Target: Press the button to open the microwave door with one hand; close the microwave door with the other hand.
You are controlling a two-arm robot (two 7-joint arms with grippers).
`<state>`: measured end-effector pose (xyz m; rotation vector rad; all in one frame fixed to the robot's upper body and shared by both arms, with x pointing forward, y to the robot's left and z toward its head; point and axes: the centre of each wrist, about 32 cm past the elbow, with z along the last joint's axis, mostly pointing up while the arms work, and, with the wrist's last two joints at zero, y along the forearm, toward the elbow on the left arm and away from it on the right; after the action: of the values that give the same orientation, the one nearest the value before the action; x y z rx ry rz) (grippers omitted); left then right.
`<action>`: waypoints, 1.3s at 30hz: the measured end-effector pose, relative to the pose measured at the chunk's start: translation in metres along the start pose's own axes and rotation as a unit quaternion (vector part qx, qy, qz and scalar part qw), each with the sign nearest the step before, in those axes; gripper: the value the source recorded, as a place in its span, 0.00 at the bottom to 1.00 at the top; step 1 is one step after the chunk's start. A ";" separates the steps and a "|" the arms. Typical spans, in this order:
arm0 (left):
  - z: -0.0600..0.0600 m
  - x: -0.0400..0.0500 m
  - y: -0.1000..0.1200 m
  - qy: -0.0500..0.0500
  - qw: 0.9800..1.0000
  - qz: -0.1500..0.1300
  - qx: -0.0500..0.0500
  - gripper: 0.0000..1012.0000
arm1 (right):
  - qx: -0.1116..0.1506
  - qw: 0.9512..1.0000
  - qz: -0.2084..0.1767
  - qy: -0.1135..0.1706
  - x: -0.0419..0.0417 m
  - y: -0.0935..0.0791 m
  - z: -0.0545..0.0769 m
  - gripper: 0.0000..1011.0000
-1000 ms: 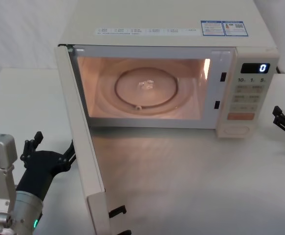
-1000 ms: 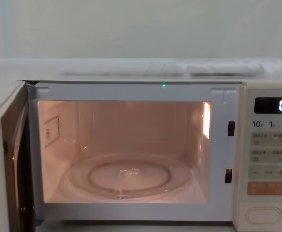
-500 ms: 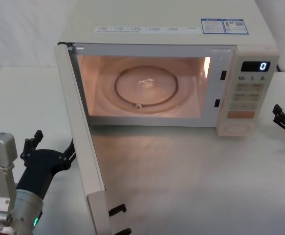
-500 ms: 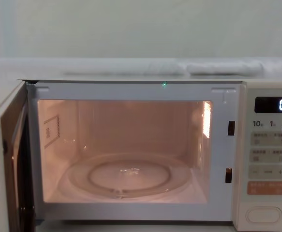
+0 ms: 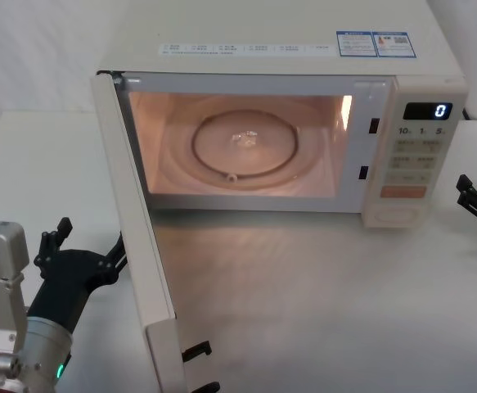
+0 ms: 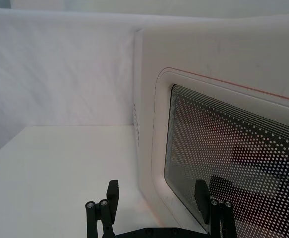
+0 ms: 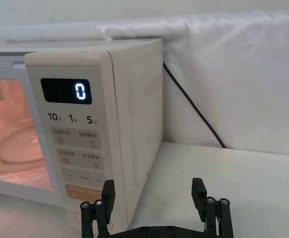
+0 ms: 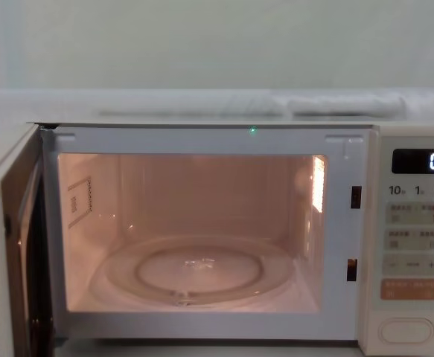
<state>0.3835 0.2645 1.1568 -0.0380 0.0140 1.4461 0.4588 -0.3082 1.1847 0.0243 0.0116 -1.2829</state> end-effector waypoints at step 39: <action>0.000 0.0000 0.000 0.000 1.000 0.000 0.000 0.00 | 0.000 1.000 0.000 0.000 0.0000 0.000 0.000 0.99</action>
<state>0.3835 0.2645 1.1568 -0.0380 0.0141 1.4460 0.4588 -0.3082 1.1847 0.0243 0.0116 -1.2829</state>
